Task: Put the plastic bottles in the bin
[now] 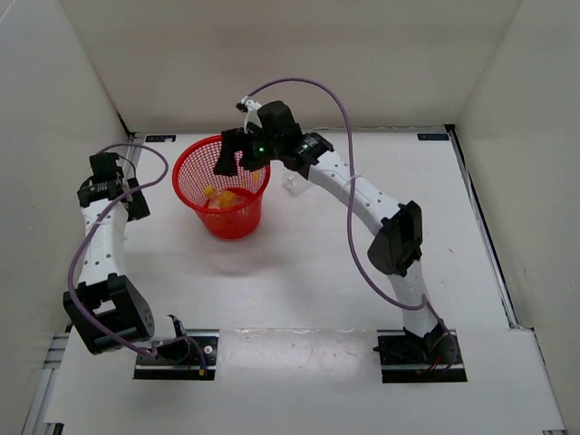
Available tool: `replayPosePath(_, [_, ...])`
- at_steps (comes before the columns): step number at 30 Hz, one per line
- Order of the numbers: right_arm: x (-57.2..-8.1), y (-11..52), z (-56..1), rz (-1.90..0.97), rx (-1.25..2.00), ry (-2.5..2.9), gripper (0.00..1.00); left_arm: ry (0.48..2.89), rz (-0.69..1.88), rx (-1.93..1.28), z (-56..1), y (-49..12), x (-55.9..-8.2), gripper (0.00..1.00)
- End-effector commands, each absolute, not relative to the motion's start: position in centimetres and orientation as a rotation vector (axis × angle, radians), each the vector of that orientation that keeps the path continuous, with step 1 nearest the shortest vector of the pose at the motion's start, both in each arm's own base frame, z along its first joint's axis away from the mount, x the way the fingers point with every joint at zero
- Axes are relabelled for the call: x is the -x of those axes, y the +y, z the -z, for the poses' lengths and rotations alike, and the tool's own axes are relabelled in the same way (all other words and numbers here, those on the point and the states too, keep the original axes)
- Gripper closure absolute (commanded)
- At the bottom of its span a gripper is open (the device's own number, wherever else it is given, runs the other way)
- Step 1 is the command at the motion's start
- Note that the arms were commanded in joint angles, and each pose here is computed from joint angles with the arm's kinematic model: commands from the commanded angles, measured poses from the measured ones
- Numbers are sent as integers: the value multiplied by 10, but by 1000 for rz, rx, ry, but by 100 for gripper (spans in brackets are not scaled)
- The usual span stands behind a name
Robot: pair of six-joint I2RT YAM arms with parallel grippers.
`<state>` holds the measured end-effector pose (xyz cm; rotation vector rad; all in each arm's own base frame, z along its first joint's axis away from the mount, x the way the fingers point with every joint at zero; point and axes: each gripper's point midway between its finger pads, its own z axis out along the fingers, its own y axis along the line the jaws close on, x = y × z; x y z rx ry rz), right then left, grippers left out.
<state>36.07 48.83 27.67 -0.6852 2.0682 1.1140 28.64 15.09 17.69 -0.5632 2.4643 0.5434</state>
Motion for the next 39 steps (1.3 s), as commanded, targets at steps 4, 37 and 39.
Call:
replayPosePath(4, [-380,422,-434,-998,336,1766,1,2439,-476,541,-182,142,-288,0])
replayPosePath(37, [-527,272,-89,-450,-1116,2398,1,2456,-434,515,-173,134,-283,0])
replayPosePath(39, [-532,276,-83,-472,-1112,2396,1,2447,-434,515,-176,134,-282,0])
